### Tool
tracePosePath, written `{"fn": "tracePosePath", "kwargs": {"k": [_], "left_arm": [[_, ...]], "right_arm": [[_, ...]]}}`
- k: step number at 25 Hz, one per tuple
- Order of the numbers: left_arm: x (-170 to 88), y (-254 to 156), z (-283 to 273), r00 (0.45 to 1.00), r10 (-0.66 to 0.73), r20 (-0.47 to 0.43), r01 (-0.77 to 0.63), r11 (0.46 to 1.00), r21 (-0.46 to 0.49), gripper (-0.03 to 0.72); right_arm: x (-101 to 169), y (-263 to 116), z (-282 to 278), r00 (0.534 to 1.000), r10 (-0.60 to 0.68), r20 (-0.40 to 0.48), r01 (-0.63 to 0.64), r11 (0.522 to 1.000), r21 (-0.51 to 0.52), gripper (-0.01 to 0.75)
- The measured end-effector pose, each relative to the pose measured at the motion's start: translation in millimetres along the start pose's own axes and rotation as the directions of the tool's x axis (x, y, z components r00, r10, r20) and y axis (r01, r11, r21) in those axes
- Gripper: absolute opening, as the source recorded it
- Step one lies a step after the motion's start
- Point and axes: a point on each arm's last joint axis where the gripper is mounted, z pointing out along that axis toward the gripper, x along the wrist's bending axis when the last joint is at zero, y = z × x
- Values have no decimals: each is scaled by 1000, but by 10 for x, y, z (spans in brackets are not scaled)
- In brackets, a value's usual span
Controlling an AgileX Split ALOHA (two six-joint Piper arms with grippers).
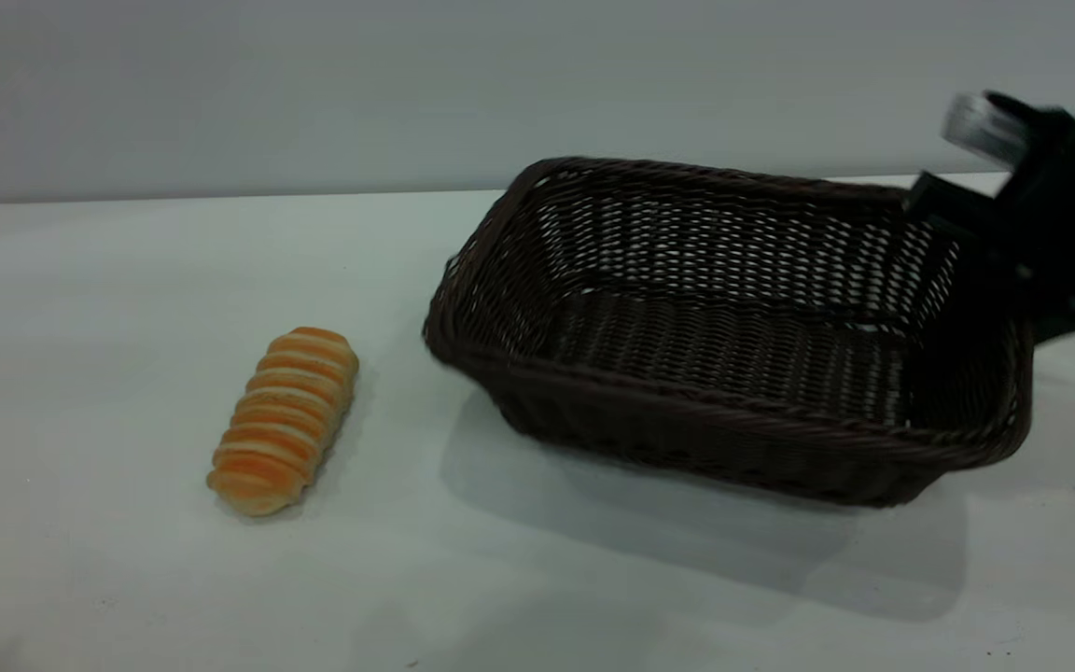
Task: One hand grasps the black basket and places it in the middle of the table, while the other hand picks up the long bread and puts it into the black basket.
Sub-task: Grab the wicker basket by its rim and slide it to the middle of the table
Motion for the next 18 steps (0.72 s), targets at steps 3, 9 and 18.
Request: {"fn": "tracePosePath", "kwargs": {"k": [3, 9, 18], "left_arm": [[-1, 0, 0, 1000, -1, 1, 1, 1000, 0, 539], [0, 3, 13, 1000, -1, 1, 1, 1000, 2, 539], [2, 36, 519, 998, -47, 28, 43, 992, 122, 539]], "right_arm": [[169, 141, 69, 991, -134, 6, 134, 990, 45, 98], [469, 275, 415, 967, -254, -12, 254, 962, 101, 98], [465, 388, 589, 964, -267, 4, 266, 962, 61, 163]]}}
